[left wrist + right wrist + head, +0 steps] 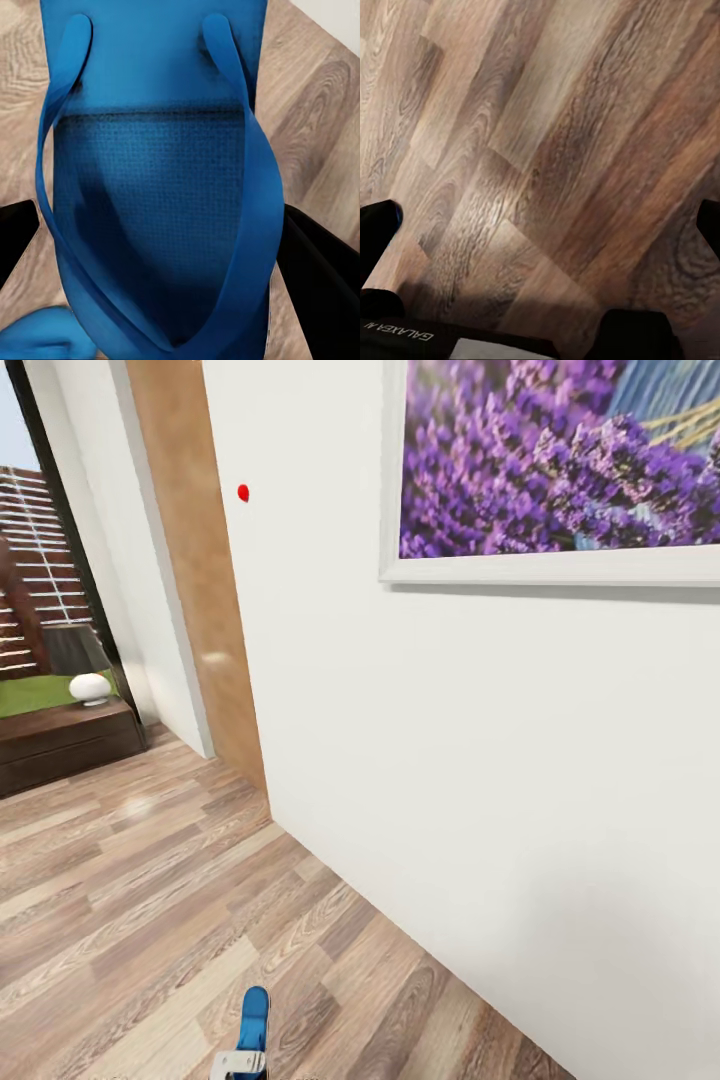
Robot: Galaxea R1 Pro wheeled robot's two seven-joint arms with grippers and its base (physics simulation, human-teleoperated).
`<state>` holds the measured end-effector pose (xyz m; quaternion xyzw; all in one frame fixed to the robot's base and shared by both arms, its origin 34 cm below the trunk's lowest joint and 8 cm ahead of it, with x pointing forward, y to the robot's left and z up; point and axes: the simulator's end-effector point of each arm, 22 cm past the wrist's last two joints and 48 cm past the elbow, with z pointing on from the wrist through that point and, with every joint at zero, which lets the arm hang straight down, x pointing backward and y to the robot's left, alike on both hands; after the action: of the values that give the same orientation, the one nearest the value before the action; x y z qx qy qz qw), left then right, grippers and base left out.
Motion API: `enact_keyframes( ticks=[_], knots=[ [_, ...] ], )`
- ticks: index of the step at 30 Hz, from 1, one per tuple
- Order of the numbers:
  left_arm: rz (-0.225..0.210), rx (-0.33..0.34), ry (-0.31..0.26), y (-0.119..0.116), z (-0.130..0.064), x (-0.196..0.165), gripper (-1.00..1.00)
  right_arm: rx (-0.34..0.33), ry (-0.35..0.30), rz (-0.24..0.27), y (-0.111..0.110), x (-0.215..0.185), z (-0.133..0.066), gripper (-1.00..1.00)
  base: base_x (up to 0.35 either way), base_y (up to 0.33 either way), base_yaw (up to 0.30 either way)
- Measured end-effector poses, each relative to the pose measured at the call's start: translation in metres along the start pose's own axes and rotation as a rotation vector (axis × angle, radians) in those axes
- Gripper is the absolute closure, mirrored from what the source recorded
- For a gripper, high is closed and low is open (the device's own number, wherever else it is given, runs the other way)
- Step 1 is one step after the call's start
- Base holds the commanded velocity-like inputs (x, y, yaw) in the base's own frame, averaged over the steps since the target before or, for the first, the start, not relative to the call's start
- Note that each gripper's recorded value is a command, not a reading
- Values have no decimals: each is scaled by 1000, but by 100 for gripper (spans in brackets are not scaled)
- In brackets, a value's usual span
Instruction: In the bedroom, move the book from the bed onto either nightstand, and place the two sandals side by side next to the bed.
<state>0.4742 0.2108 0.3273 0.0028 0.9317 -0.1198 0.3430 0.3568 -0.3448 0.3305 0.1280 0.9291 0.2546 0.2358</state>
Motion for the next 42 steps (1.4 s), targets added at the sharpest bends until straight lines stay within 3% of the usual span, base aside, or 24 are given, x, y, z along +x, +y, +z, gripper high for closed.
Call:
enact_keyframes(
  ticks=[9,42],
  knots=[
    [-1,-1,0,0,0,0,100,125,57,44,-9,39,16,-100,0,0,286],
    [-3,5,0,-4,1,0,100,131,60,43,-10,41,17,-100,41,-21,289]
  ],
)
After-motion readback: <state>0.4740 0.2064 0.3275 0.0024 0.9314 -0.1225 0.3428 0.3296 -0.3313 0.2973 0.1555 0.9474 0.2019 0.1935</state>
